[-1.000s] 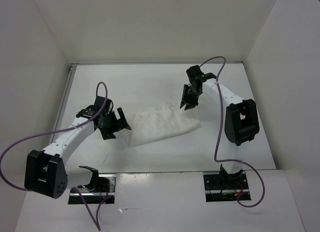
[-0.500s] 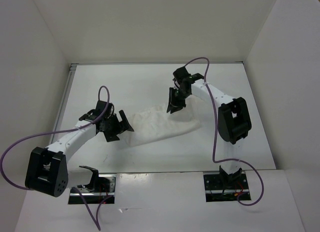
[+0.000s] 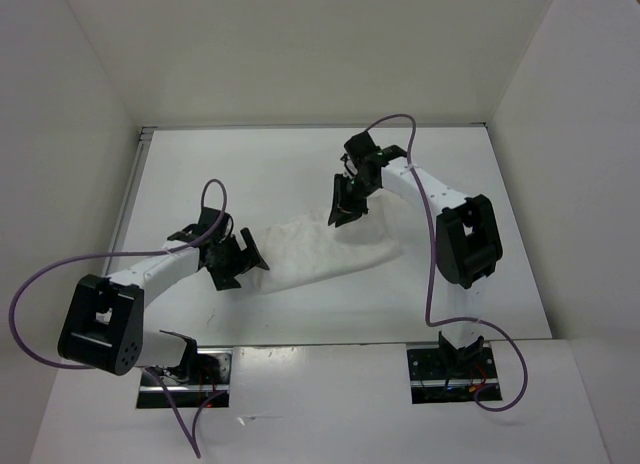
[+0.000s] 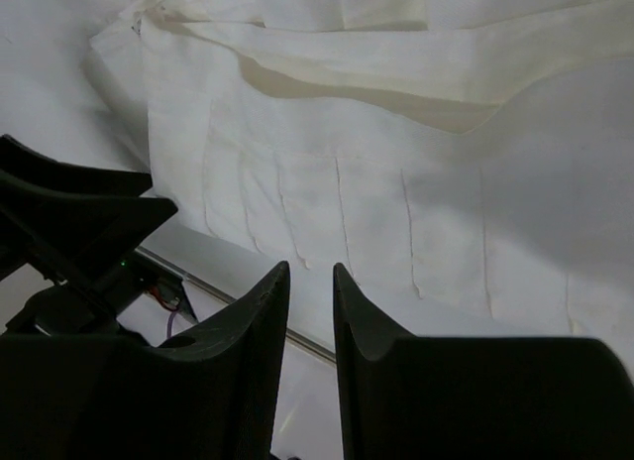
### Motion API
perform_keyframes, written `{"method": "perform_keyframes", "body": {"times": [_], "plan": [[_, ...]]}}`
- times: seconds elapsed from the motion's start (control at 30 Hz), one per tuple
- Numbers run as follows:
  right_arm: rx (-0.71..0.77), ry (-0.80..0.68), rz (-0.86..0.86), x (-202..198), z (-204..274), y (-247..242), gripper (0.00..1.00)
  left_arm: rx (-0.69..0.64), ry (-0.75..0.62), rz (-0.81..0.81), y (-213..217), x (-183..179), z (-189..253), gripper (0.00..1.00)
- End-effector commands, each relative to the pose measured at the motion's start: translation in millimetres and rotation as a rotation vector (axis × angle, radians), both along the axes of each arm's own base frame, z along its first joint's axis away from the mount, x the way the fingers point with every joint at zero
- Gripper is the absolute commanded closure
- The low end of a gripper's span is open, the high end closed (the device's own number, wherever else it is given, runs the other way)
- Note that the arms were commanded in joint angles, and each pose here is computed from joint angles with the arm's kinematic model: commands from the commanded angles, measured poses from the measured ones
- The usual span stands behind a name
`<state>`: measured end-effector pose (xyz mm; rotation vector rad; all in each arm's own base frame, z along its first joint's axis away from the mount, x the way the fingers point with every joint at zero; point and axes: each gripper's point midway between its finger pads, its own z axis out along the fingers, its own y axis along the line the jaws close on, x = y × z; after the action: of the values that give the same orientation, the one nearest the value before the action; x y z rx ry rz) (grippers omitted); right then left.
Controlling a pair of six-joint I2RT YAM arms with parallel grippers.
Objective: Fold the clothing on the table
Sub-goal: Fold the skirt
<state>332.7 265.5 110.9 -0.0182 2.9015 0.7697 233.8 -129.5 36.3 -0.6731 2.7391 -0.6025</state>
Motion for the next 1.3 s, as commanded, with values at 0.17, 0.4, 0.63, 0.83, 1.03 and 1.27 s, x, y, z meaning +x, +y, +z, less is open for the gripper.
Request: {"method": "perform_keyframes", "body": {"times": [0.17,0.4,0.63,0.83,1.03,1.27], "plan": [[0.032,-0.015,0.037,-6,24,12,0.71,-0.017,-0.008,-0.018,-7,13,-20,0.15],[0.016,-0.023,0.03,-6,28,9,0.71,-0.017,0.029,-0.042,-11,8,-30,0.8],[-0.023,0.049,0.067,-33,11,-6,0.72,0.031,0.036,-0.042,-6,11,-25,1.0],[0.024,0.112,0.133,-61,-2,-4,1.0,0.034,-0.02,-0.055,-10,32,-10,1.0],[0.081,0.203,0.176,-72,-33,9,1.0,0.02,-0.01,-0.072,-13,33,-11,1.0],[0.05,0.287,0.195,-79,-75,17,1.0,0.013,-0.04,-0.072,-16,42,10,1.0]]}}
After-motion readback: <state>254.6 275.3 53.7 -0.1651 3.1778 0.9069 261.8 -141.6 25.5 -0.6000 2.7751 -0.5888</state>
